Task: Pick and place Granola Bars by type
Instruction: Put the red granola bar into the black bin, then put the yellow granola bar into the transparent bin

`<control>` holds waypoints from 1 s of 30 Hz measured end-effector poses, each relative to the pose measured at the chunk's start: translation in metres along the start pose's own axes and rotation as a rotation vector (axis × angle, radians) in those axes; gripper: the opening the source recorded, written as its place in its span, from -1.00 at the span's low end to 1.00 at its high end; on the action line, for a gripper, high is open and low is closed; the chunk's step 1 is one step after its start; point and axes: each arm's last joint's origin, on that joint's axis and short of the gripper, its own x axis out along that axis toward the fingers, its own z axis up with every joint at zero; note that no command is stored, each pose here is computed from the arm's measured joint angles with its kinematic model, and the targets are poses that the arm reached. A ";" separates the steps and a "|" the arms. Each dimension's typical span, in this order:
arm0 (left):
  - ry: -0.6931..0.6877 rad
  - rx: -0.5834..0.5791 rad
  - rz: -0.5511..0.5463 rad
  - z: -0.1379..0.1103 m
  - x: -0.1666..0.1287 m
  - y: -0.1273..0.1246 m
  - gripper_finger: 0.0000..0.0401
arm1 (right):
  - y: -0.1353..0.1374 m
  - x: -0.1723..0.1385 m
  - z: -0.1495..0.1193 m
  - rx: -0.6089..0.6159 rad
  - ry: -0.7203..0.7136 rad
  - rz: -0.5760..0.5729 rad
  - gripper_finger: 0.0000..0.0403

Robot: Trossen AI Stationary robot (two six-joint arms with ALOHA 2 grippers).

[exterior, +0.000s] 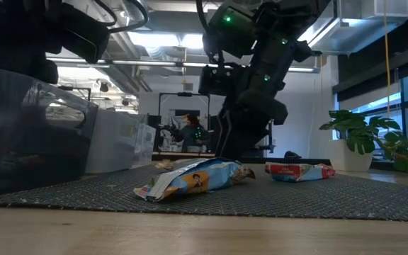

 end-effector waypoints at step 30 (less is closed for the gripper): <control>-0.430 0.421 -0.125 0.014 -0.034 -0.015 -0.17 | 0.000 0.008 -0.004 -0.002 0.031 0.011 -0.45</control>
